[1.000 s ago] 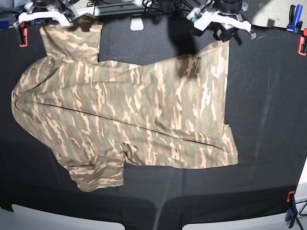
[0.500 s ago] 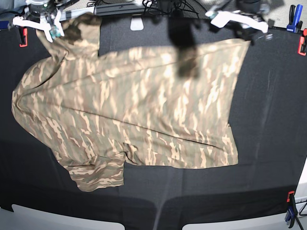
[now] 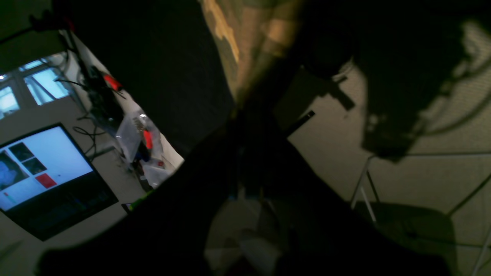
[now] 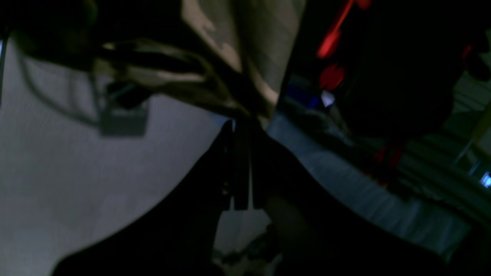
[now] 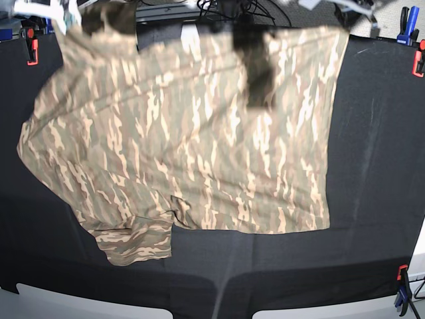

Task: Layout the t-shirt on the table in an organized manner, then fold the t-shirt properly
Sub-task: 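Lift the collar edge with both grippers and pull it taut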

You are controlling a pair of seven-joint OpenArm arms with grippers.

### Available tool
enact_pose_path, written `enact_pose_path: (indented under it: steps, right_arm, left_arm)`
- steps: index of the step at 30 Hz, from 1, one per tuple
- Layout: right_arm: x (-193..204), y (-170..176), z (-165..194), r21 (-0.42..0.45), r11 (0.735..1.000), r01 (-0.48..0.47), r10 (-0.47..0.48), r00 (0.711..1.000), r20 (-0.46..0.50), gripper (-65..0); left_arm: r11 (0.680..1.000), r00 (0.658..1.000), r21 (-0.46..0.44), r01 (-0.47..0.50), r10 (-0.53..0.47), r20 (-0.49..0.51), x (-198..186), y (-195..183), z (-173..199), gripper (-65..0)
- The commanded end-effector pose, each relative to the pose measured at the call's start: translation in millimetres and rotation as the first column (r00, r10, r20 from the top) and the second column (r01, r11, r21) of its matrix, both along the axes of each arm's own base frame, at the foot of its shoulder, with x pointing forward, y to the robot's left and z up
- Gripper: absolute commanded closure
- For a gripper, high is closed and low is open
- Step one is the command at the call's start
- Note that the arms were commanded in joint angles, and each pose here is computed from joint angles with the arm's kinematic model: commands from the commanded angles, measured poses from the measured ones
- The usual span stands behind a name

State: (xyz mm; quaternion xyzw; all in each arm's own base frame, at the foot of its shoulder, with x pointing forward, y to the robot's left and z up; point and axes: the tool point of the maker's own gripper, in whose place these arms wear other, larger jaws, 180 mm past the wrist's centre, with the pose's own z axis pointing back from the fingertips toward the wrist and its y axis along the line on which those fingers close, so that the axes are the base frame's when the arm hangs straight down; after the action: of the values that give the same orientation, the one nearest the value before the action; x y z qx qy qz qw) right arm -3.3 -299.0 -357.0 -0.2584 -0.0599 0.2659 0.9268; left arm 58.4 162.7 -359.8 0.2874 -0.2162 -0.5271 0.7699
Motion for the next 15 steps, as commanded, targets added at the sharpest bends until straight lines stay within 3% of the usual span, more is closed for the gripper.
enact_pose_path:
  steps: [1, 6, 11, 15]
  right_arm:
    - [-2.0, -1.0, 6.8, -0.015, 1.0, -0.016, 0.016, 1.0, -0.001, 0.0]
    - [-3.5, 10.3, 19.4, 0.007, 0.999, -0.043, 0.043, 0.999, 0.002, 0.0]
    - [3.7, 32.4, 25.0, 0.097, 0.992, -0.076, 0.075, 0.997, 0.013, 0.0]
    - [6.1, 34.2, 26.7, 0.1, 0.991, -0.085, 0.083, 0.996, 0.021, 0.0]
  left_arm:
    - [1.0, 1.0, 0.014, -0.009, 0.009, 0.006, -2.3, 4.2, 6.0, 0.0]
    - [1.0, 1.0, 0.022, -0.017, 0.017, -0.007, -6.9, 6.1, 5.3, 0.0]
    - [0.999, 0.999, 0.033, -0.026, 0.028, -0.045, -19.7, 8.7, 3.8, 0.0]
    - [0.999, 0.997, 0.039, -0.031, 0.034, -0.063, -25.9, 10.1, 3.3, 0.0]
